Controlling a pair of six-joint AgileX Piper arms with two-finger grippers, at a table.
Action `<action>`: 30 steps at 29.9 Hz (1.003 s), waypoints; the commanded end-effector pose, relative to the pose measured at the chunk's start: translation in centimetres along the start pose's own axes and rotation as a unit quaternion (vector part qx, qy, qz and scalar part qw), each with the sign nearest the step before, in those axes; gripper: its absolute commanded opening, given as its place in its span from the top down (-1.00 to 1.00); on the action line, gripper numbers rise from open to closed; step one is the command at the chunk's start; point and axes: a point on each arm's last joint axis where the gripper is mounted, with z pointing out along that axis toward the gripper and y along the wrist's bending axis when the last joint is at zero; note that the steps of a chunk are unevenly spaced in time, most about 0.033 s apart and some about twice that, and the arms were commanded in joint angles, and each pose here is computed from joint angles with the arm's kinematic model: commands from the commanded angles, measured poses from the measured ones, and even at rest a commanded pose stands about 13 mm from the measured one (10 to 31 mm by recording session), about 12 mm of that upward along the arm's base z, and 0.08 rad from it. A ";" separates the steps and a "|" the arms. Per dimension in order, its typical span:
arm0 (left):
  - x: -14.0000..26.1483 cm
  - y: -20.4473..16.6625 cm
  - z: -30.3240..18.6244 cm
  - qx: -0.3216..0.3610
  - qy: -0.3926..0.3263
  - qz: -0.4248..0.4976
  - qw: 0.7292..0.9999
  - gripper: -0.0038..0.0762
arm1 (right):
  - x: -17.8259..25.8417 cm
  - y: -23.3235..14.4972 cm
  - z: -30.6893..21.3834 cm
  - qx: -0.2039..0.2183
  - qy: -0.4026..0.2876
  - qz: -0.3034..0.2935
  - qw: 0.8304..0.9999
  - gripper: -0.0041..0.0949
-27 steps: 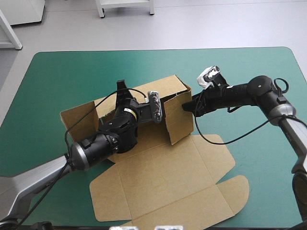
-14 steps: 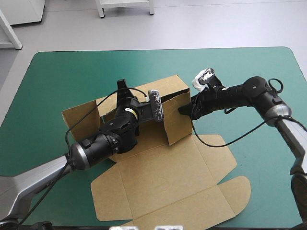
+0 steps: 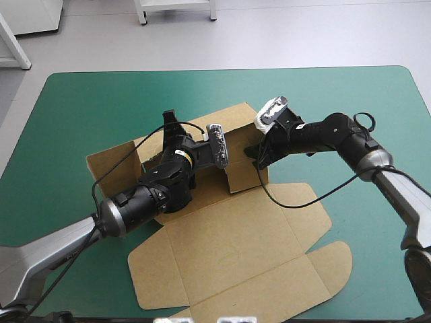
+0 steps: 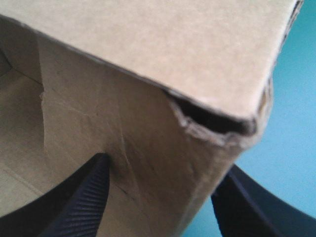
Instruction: Fold the box
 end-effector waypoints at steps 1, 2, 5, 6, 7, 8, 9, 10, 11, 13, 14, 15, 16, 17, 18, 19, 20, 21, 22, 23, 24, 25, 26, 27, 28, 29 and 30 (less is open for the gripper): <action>-0.6 1.1 -1.3 -0.011 -0.046 -0.026 0.999 0.93 | -1.7 -0.2 -0.6 0.035 -0.052 0.007 0.998 -0.22; -0.6 1.1 -1.3 -0.011 -0.046 -0.026 0.999 0.92 | -1.6 -0.3 -0.1 0.037 -0.049 0.008 0.998 -0.22; -0.6 1.1 -1.3 -0.011 -0.046 -0.026 0.999 0.93 | -1.4 -0.5 0.7 0.040 -0.048 0.016 0.998 -0.08; -0.6 1.1 -1.3 -0.011 -0.046 -0.026 0.999 0.93 | -1.3 -0.6 0.9 0.037 -0.046 0.019 0.998 0.00; -0.6 1.1 -1.3 -0.011 -0.046 -0.026 0.999 0.93 | -1.2 -0.6 1.0 0.034 -0.044 0.021 0.998 0.12; -0.6 1.1 -1.3 -0.011 -0.046 -0.026 0.999 0.93 | -1.1 -0.6 1.1 0.033 -0.043 0.019 0.998 0.28; -0.6 1.1 -1.3 -0.011 -0.046 -0.026 0.999 0.92 | -1.1 -0.6 1.2 0.031 -0.041 0.018 0.999 0.43; -0.6 1.1 -1.3 -0.011 -0.047 -0.026 0.998 0.93 | -1.0 -0.5 1.3 0.026 -0.038 0.016 0.999 0.64; -0.6 1.1 -1.3 -0.011 -0.047 -0.026 0.998 0.93 | -1.0 -0.4 1.3 0.021 -0.035 0.014 0.999 0.85; -0.6 1.1 -1.3 -0.011 -0.047 -0.026 0.998 0.93 | -0.9 -0.3 1.3 0.013 -0.029 0.013 0.999 0.91; -0.6 1.1 -1.3 -0.011 -0.047 -0.027 0.998 0.92 | -0.8 -0.2 1.3 0.011 -0.028 0.016 0.999 0.92; -0.7 1.1 -1.3 -0.010 -0.048 -0.028 0.998 0.92 | -0.8 -0.2 1.3 0.010 -0.028 0.018 0.999 0.92; -0.7 1.1 -1.3 -0.009 -0.048 -0.029 0.998 0.93 | -0.8 -0.2 1.3 0.010 -0.028 0.019 0.999 0.91; -0.7 1.0 -1.3 -0.009 -0.048 -0.029 0.998 0.92 | -0.8 -0.2 1.3 0.010 -0.028 0.021 0.999 0.92; -0.7 1.0 -1.3 -0.009 -0.048 -0.029 0.998 0.93 | -0.8 -0.2 1.3 0.008 -0.029 0.024 0.999 0.92; -0.7 1.0 -1.3 -0.009 -0.048 -0.029 0.998 0.93 | -0.8 -0.1 1.3 0.007 -0.029 0.025 0.999 0.92; -0.7 1.0 -1.3 -0.009 -0.048 -0.029 0.998 0.93 | -0.8 -0.1 1.3 0.005 -0.028 0.025 0.999 0.91; -0.7 1.0 -1.3 -0.009 -0.048 -0.029 0.998 0.93 | -0.8 -0.1 1.3 0.005 -0.028 0.027 0.999 0.91; -0.7 1.0 -1.3 -0.008 -0.047 -0.029 0.998 0.92 | -0.8 -0.1 1.3 0.005 -0.028 0.030 0.999 0.91; -0.7 1.0 -1.3 -0.006 -0.047 -0.031 0.998 0.92 | -0.8 -0.1 1.3 0.005 -0.028 0.030 0.999 0.91; -0.7 1.0 -1.3 -0.005 -0.047 -0.032 0.998 0.91 | -0.9 -0.1 1.3 0.006 -0.029 0.031 0.999 0.91; -0.7 1.0 -1.3 -0.004 -0.047 -0.033 0.998 0.88 | -0.9 -0.1 1.3 0.005 -0.029 0.033 0.999 0.91; -0.7 1.0 -1.3 -0.003 -0.047 -0.034 0.998 0.83 | -0.9 -0.1 1.3 0.005 -0.029 0.036 0.999 0.91; -0.7 0.9 -1.3 -0.002 -0.049 -0.035 0.998 0.72 | -0.9 -0.1 1.3 0.005 -0.029 0.038 0.999 0.91; -0.7 0.9 -1.3 -0.001 -0.052 -0.036 0.998 0.63 | -0.9 -0.1 1.3 0.005 -0.029 0.038 0.999 0.92; -0.8 0.9 -1.4 -0.001 -0.054 -0.036 0.998 0.48 | -0.9 -0.1 1.3 0.005 -0.029 0.038 0.999 0.92; -0.8 0.9 -1.4 0.000 -0.054 -0.036 0.998 0.37 | -0.9 -0.1 1.3 0.006 -0.029 0.040 0.999 0.92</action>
